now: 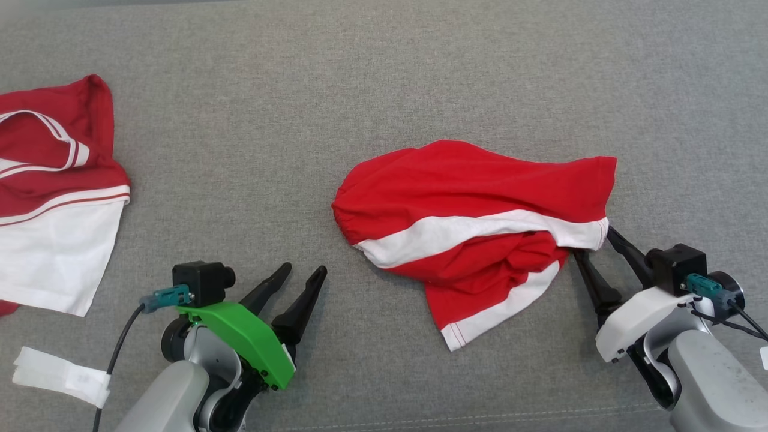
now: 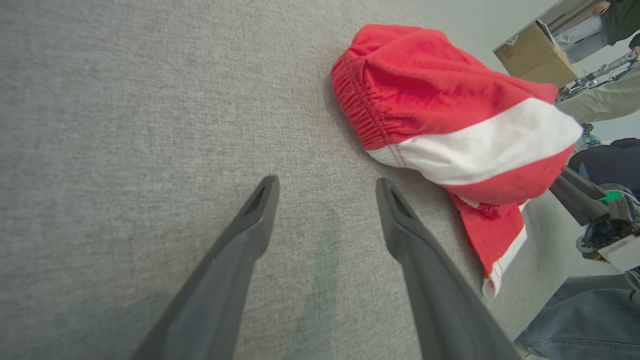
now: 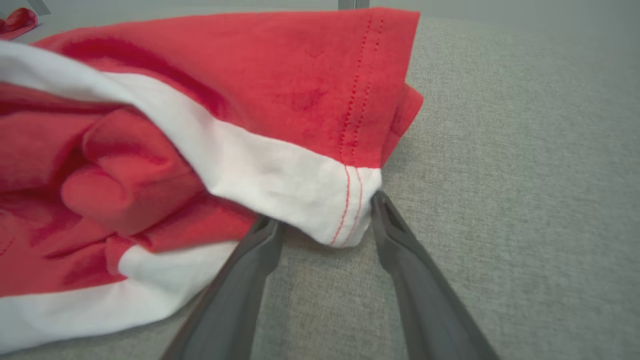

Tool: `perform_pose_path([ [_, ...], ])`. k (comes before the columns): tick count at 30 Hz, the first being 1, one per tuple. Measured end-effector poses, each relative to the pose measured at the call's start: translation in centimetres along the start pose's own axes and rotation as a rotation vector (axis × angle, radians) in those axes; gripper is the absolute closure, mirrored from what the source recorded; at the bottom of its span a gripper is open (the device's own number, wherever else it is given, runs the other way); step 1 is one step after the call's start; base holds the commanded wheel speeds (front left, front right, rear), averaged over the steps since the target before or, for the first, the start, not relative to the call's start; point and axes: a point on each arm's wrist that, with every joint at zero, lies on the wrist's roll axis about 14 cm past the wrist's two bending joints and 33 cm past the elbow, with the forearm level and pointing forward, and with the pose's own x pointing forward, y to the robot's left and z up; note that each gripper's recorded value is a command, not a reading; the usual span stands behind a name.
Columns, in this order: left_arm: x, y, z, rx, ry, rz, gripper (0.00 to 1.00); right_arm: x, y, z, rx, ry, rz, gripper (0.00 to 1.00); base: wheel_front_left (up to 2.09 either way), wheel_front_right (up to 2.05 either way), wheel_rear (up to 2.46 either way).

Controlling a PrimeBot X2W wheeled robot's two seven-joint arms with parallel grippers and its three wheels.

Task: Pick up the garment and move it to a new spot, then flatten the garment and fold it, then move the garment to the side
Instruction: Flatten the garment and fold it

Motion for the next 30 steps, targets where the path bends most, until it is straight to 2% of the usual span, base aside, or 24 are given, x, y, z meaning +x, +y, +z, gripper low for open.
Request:
perform_pose_path([
  [1, 0.0, 0.0, 0.0, 0.001, 0.0, 0.0, 0.0, 0.0, -0.1, 0.0, -0.004, -0.001, 0.001, 0.34, 0.0, 0.0, 0.0],
  [3, 0.0, 0.0, 0.0, 0.003, 0.002, -0.002, 0.0, -0.1, -0.2, 0.1, -0.015, -0.002, 0.005, 0.51, 0.0, 0.0, 0.0],
  [7, -0.2, 0.0, -0.5, -0.001, 0.016, -0.002, 0.0, -0.2, -0.2, 0.4, -0.026, -0.008, 0.01, 0.63, 0.0, 0.0, 0.0],
  [9, -0.2, -0.1, -0.5, -0.002, 0.018, -0.004, 0.0, -0.3, -0.1, 0.6, -0.029, -0.014, 0.015, 0.62, 0.0, 0.0, 0.0],
  [10, -0.2, -0.1, -0.6, -0.002, 0.019, -0.005, 0.0, -0.3, -0.1, 0.7, -0.032, -0.018, 0.017, 0.58, 0.0, 0.0, 0.0],
  [12, -0.3, -0.1, -0.7, -0.004, 0.022, -0.004, 0.0, -0.4, -0.2, 1.0, -0.039, -0.025, 0.019, 0.6, 0.0, 0.0, 0.0],
  [13, -0.3, -0.1, -0.8, -0.006, 0.024, 0.0, 0.0, -0.4, -0.2, 1.1, -0.046, -0.028, 0.023, 0.64, 0.0, 0.0, 0.0],
  [14, -0.3, 0.0, -0.9, -0.008, 0.026, 0.001, 0.0, -0.5, -0.3, 1.1, -0.053, -0.028, 0.025, 0.74, 0.0, 0.0, 0.0],
  [18, -0.1, -0.1, -1.0, -0.009, 0.03, -0.003, 0.0, -0.7, -0.7, 1.3, -0.061, -0.031, 0.022, 1.0, 0.0, 0.0, 0.0],
  [24, 0.0, -0.3, -1.1, -0.016, 0.04, -0.008, 0.0, -1.3, -1.8, 1.1, -0.066, -0.017, 0.013, 1.0, 0.0, 0.0, 0.0],
  [30, 0.2, -1.3, -1.5, -0.017, 0.058, -0.042, 0.0, -1.4, -4.6, 2.3, -0.132, -0.029, -0.017, 1.0, 0.0, 0.0, 0.0],
])
